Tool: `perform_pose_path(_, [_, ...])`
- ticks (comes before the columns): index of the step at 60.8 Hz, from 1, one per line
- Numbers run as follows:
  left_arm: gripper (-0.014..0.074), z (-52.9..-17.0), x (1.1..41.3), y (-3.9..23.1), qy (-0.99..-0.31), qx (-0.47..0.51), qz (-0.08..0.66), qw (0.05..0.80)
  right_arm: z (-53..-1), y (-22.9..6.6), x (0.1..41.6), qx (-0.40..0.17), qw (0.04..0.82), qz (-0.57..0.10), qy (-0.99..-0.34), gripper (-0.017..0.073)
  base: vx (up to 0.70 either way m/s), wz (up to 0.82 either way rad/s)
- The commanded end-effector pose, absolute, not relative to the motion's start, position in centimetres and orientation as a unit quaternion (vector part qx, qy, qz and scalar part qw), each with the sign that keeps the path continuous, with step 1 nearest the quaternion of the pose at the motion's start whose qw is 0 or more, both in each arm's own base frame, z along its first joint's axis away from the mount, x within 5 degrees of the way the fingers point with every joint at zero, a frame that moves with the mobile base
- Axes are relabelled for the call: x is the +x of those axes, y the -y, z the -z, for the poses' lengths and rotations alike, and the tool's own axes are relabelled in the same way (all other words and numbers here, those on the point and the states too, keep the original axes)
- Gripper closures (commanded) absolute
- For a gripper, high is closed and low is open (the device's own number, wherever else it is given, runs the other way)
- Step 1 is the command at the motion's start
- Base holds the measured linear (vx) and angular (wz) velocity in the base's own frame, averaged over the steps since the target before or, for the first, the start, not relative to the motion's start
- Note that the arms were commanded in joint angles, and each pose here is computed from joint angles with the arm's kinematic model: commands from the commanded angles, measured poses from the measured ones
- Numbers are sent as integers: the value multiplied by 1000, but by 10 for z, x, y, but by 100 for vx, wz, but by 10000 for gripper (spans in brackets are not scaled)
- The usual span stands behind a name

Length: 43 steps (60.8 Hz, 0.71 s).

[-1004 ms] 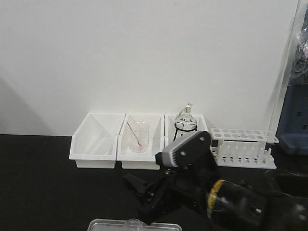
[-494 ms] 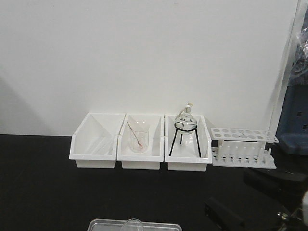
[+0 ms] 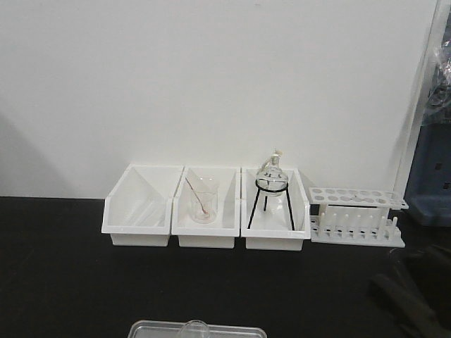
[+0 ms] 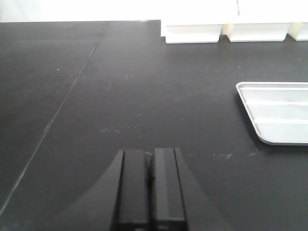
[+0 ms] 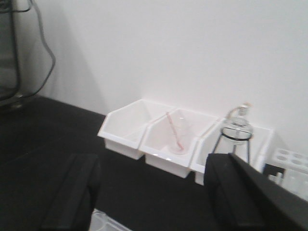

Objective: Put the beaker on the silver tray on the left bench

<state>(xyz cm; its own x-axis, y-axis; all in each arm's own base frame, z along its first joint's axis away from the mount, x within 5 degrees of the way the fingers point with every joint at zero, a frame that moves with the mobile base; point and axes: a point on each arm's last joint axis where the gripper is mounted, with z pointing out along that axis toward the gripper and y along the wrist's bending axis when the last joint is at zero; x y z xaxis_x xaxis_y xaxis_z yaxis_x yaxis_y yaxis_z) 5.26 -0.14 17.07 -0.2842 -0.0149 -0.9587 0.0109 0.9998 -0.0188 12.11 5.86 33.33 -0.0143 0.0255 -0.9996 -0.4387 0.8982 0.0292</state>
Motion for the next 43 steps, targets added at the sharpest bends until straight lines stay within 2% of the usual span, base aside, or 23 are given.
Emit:
perform_pose_path(1, [592,-171,54,2,-781,-4,14,624,-338,-40,106,-112,742,-150,-644,136,0,0])
perform_pose_path(12, [592,-171,54,2,-781,-4,14,624,-296,-10,72,-57,790,-25,-610,299,0,0])
perform_pose_path(19, [592,-171,54,2,-781,-4,14,624,-261,-3,57,-37,791,8,-611,423,0,0])
perform_pose_path(26, [592,-171,54,2,-781,-4,14,624,-211,-2,54,-36,759,23,-649,558,0,0])
perform_pose_path(32, [592,-171,54,2,-781,-4,15,624,-198,0,56,-22,709,15,-705,575,0,0])
perform_pose_path(43, [592,-171,54,2,-781,-3,14,624,-197,0,56,-18,711,12,-703,575,0,1])
